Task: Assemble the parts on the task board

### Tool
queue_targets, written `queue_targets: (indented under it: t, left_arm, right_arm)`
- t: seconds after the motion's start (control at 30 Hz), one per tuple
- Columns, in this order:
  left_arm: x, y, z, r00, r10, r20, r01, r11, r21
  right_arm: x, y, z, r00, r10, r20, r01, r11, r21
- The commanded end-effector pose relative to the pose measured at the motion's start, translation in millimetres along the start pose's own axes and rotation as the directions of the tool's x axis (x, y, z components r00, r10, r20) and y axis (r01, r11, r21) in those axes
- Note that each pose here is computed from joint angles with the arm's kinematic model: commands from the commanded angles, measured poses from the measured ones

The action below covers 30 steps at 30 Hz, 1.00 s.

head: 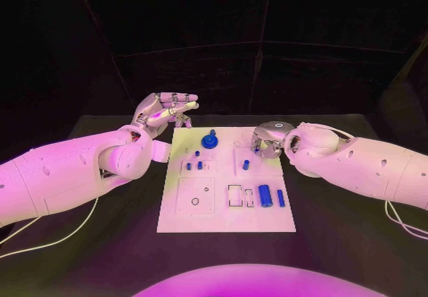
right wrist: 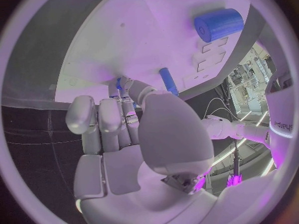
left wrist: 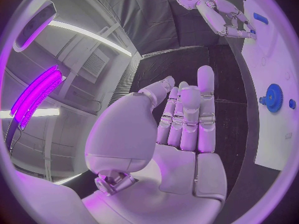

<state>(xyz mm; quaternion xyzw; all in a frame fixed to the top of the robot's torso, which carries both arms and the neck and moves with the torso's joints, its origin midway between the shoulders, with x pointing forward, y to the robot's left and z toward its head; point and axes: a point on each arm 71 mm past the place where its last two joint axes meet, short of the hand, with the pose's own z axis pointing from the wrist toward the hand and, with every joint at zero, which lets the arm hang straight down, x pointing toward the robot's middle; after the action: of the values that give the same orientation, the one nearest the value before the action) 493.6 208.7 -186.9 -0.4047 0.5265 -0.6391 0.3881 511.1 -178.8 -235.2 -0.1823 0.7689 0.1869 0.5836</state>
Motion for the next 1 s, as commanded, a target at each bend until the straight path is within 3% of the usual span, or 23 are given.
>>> queue_targets:
  t: [0.03, 0.63, 1.0]
  left_arm:
    - [0.0, -1.6, 0.3, 1.000, -0.009, -0.006, 0.009, 1.000, 0.011]
    - [-6.7, -2.1, -1.4, 1.000, -0.001, 0.009, 0.001, 1.000, 0.009]
    - [-12.8, -1.8, -1.0, 1.000, 0.008, 0.023, -0.008, 1.000, 0.009]
  right_arm:
    - [-0.4, -1, -0.7, 0.999, -0.038, 0.032, 0.037, 0.999, 0.021]
    - [-11.3, 2, -18.1, 0.985, -0.015, 0.171, 0.018, 1.000, -0.018]
    - [-18.3, 10, -35.6, 0.975, 0.030, 0.222, -0.018, 0.998, -0.055]
